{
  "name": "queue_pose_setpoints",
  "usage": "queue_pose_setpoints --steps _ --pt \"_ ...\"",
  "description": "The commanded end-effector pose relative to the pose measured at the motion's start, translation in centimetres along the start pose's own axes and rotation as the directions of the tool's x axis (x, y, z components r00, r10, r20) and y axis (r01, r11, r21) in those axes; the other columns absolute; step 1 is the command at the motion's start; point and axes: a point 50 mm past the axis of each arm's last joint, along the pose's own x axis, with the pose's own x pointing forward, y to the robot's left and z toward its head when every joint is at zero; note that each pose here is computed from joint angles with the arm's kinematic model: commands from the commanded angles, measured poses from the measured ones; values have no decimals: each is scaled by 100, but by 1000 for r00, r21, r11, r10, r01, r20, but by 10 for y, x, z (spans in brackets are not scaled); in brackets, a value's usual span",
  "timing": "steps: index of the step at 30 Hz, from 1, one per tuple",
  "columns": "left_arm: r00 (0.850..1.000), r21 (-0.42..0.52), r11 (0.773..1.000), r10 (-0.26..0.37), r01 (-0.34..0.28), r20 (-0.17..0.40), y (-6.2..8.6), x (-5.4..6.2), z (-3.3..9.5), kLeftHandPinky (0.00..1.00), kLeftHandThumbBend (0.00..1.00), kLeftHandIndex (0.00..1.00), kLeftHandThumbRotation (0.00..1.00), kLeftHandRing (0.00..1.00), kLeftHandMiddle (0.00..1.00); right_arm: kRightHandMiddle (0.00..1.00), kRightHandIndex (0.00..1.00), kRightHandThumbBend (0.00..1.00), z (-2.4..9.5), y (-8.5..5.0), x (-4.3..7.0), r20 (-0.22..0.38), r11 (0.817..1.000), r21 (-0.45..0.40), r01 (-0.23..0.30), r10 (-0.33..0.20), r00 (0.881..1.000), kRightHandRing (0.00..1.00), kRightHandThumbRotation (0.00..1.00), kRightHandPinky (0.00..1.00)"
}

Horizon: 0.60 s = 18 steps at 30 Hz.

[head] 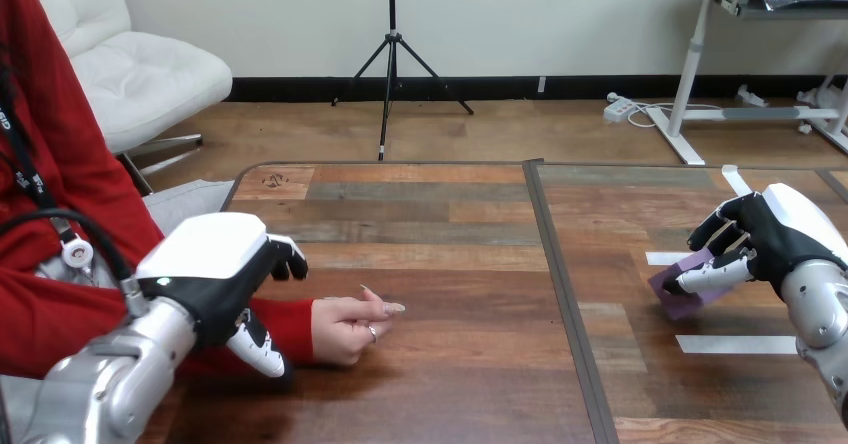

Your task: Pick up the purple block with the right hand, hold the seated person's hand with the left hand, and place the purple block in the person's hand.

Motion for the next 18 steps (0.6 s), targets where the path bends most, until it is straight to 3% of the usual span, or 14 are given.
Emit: queue_pose_setpoints --steps 1,9,18 --pt "999 51 998 45 -45 8 19 13 2 64 94 67 0 68 69 51 50 77 34 -22 9 108 996 48 68 -73 991 48 0 46" --pt "1000 72 997 -5 4 10 16 23 2 51 92 61 0 58 62 52 50 77 36 -22 10 107 996 55 65 -71 992 48 0 46" --pt "999 82 995 -50 49 20 12 33 2 50 92 59 0 57 61 51 49 78 37 -23 9 122 996 58 74 -81 989 48 0 45"
